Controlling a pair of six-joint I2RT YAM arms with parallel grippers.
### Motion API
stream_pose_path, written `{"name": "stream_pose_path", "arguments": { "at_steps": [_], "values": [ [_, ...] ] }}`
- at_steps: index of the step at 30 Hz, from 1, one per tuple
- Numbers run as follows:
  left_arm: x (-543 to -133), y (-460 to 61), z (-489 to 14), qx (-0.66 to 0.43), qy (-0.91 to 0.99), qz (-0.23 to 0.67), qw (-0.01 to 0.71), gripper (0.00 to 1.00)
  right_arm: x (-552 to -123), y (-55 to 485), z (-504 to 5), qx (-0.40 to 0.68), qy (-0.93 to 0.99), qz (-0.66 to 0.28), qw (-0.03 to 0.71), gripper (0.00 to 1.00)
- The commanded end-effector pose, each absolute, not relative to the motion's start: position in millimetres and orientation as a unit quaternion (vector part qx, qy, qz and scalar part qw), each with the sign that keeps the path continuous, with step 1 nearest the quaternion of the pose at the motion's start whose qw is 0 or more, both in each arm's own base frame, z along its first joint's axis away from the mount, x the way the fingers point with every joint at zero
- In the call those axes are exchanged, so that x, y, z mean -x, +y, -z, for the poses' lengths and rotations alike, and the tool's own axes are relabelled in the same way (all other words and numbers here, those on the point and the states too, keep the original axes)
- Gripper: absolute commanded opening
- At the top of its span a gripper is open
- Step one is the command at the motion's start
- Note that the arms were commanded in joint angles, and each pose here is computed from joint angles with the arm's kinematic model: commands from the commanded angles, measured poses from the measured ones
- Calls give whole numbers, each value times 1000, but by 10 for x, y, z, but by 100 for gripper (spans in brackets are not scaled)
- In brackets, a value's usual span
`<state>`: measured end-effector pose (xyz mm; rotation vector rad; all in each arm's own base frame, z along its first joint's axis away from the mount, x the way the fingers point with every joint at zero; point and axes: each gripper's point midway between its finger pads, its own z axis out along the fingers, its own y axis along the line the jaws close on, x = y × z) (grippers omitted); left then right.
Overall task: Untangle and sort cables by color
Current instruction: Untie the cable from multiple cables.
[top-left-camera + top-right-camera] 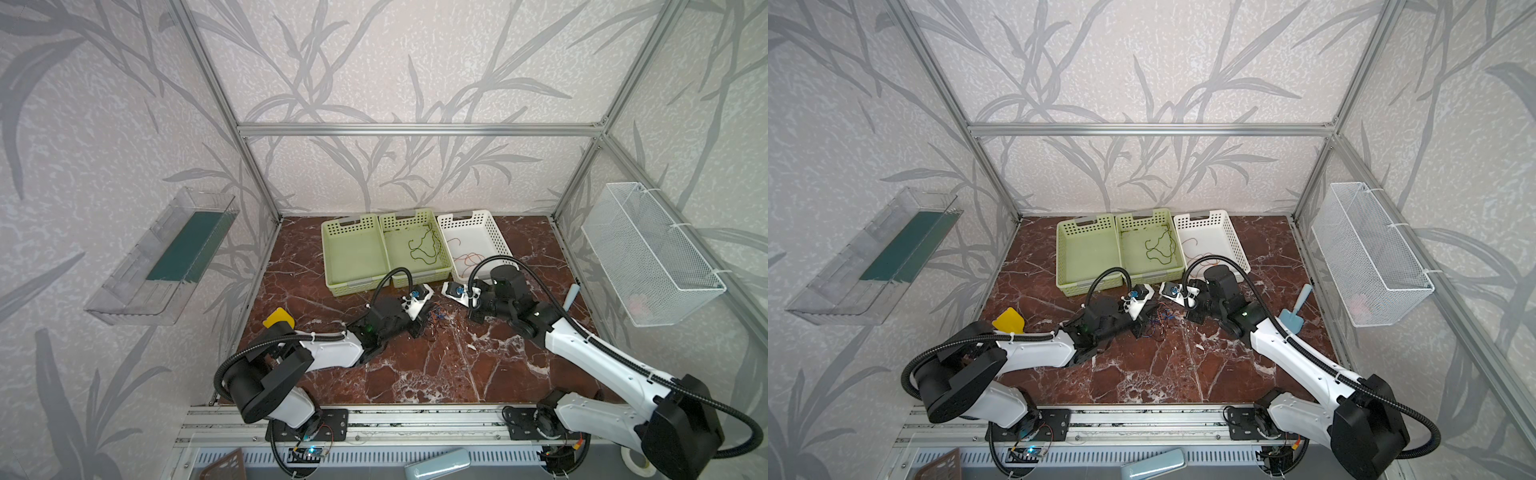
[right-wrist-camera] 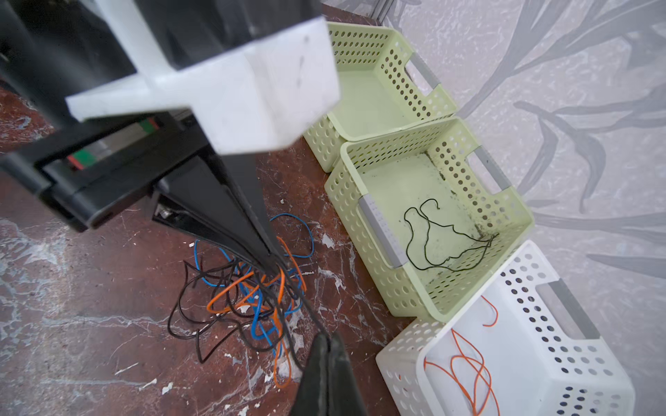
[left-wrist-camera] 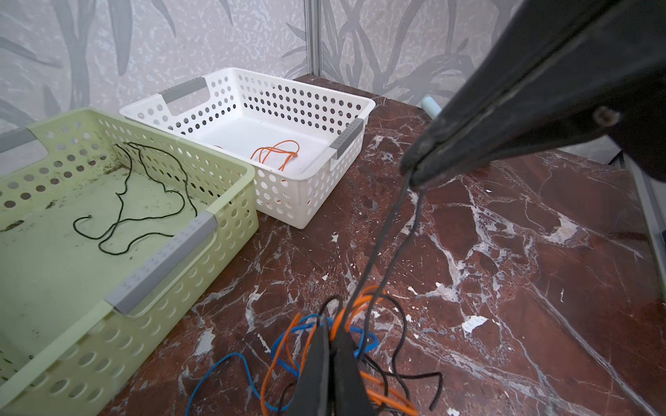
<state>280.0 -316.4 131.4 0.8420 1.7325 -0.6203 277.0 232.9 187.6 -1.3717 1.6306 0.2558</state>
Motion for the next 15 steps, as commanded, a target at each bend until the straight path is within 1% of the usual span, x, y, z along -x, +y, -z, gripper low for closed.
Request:
{"name": "stream_pose_path", "arguments": {
  "at_steps": [1, 2, 4, 7, 9, 15],
  "values": [
    [-2806, -3081, -1250, -359, 735, 239, 524, 16, -2838, 2300, -2187, 543, 661, -96, 509, 0],
    [-2802, -3073, -1254, -360, 734, 237, 525, 20, -2831, 2312, -2195, 544, 660, -100, 508, 0],
    [-2800, -3060, -1280, -361, 732, 234, 528, 27, -2806, 2338, -2191, 551, 653, -107, 508, 0],
    [-2797, -3069, -1377, -364, 724, 235, 537, 33, -2792, 2353, -2200, 553, 648, -111, 512, 0],
    [-2803, -3077, -1438, -368, 719, 233, 541, 35, -2791, 2354, -2227, 552, 646, -111, 515, 0],
    [-2818, -3088, -1447, -375, 719, 227, 538, 35, -2727, 2387, -2373, 565, 623, -117, 528, 0]
  ]
}}
